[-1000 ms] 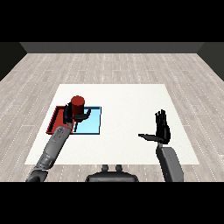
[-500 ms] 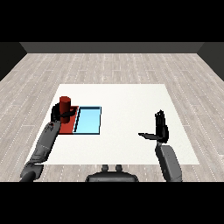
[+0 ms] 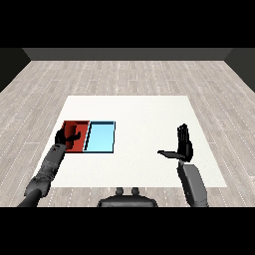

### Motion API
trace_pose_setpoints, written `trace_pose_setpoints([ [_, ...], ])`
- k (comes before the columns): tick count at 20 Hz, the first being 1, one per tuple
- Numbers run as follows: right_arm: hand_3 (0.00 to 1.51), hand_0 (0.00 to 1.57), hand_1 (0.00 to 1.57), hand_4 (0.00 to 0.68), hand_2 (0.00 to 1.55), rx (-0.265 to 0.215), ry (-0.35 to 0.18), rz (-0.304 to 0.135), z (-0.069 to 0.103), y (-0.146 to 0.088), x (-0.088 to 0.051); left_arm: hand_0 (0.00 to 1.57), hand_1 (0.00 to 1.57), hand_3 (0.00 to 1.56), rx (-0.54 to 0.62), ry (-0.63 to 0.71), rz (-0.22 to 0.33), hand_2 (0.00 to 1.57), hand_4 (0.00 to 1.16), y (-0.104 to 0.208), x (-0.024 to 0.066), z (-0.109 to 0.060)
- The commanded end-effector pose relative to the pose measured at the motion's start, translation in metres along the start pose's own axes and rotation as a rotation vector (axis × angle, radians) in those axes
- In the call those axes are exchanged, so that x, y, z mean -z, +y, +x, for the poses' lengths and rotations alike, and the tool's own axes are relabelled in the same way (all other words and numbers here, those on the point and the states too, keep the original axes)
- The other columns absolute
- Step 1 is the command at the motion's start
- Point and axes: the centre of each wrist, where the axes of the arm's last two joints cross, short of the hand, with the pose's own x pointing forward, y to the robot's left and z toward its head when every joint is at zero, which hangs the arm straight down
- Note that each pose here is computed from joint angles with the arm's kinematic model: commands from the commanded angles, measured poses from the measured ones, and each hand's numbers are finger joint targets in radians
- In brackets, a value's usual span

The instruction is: Pick the red can and put it in the red box

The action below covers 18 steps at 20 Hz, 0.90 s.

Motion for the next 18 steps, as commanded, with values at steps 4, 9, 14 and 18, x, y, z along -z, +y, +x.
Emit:
trace_pose_setpoints([
  [4, 0.00, 0.00, 0.00, 0.000, 0.00, 0.031, -0.066, -0.004, 0.006, 0.006, -0.007, 0.80, 0.80, 0.00, 0.067, 0.181, -0.010, 0.75, 0.71, -0.030, -0.0120, -0.018],
  [9, 0.00, 0.00, 0.00, 0.000, 0.00, 0.022, -0.058, 0.005, 0.006, 0.006, -0.007, 0.23, 0.23, 0.00, 0.107, 0.162, -0.159, 0.45, 0.69, 0.012, 0.0054, -0.020],
  [14, 0.00, 0.00, 0.00, 0.000, 0.00, 0.029, -0.084, 0.031, 0.003, 0.007, -0.010, 0.00, 0.00, 0.00, 0.243, 0.220, -0.188, 0.00, 0.00, 0.000, 0.0000, -0.023],
  [18, 0.00, 0.00, 0.00, 0.000, 0.00, 0.039, -0.068, 0.028, 0.015, 0.010, -0.001, 0.00, 0.00, 0.00, 0.177, 0.283, -0.128, 0.00, 0.00, 0.029, 0.0124, -0.017],
])
